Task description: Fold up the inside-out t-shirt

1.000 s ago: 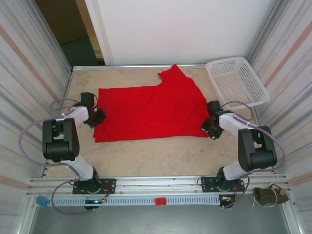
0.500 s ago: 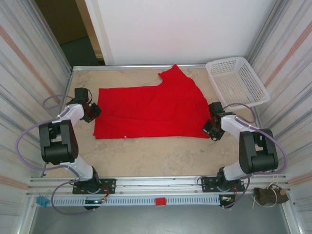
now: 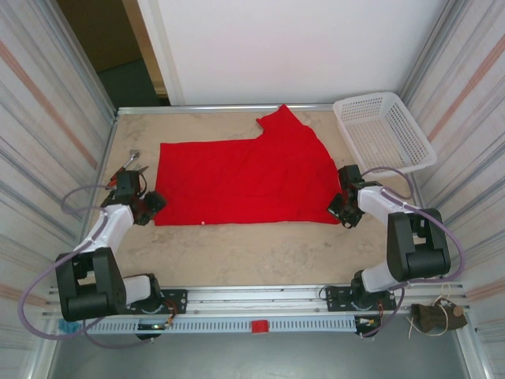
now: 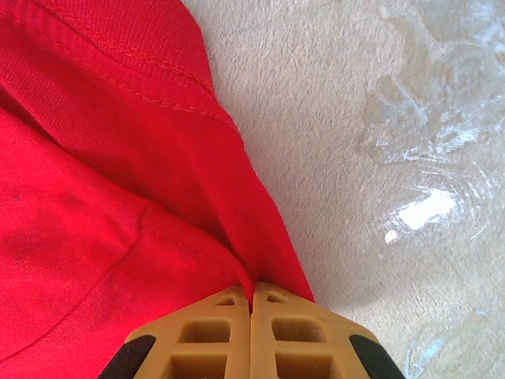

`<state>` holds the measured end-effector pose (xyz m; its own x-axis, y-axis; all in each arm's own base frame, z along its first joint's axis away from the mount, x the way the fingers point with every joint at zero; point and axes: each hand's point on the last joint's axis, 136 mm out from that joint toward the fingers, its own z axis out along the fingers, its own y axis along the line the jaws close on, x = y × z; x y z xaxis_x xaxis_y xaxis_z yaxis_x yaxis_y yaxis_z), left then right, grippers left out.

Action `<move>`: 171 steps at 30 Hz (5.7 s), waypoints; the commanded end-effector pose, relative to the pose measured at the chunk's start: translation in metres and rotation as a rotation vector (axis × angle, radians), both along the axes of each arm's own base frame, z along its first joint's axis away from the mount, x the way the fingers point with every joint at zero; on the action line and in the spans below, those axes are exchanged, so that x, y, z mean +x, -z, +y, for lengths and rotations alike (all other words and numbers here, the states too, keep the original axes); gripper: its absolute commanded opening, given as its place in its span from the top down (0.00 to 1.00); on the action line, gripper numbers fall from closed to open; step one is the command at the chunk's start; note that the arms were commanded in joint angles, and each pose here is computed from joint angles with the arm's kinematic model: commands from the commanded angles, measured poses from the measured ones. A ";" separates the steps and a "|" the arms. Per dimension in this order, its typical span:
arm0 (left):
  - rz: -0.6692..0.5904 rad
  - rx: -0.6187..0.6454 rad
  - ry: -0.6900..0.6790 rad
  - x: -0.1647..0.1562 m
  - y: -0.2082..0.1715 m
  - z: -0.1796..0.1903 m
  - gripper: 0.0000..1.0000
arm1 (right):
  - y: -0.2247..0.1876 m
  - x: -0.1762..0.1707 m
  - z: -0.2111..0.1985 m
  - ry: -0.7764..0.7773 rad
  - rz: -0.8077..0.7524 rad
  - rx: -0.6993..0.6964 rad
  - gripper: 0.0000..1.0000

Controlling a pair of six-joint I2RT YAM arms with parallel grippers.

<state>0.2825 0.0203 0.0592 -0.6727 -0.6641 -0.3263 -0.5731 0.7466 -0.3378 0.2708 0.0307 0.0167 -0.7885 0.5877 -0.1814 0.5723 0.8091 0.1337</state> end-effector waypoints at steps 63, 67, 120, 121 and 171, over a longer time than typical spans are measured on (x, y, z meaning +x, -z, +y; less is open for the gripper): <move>0.065 -0.016 0.094 0.005 0.014 -0.020 0.45 | -0.018 0.148 0.076 -0.436 -0.040 0.144 0.71; 0.059 -0.010 0.095 0.005 0.010 -0.020 0.45 | -0.022 0.150 0.076 -0.442 -0.050 0.141 0.98; 0.093 -0.013 0.017 -0.030 0.030 -0.015 0.45 | 0.000 0.080 0.019 -0.135 0.021 0.053 0.61; 0.091 -0.009 0.008 -0.033 0.029 -0.015 0.45 | -0.003 0.082 0.021 -0.145 0.010 0.063 0.60; -0.041 -0.011 0.422 0.256 0.013 -0.048 0.37 | 0.001 0.364 0.078 -0.365 -0.322 0.143 0.45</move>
<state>0.5329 -0.0248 0.0491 -0.8660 -0.3504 -0.3567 -0.2216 0.9085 -0.3544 0.6384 0.0952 0.0353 -0.8448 0.3161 -0.4318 0.1672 0.9224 0.3482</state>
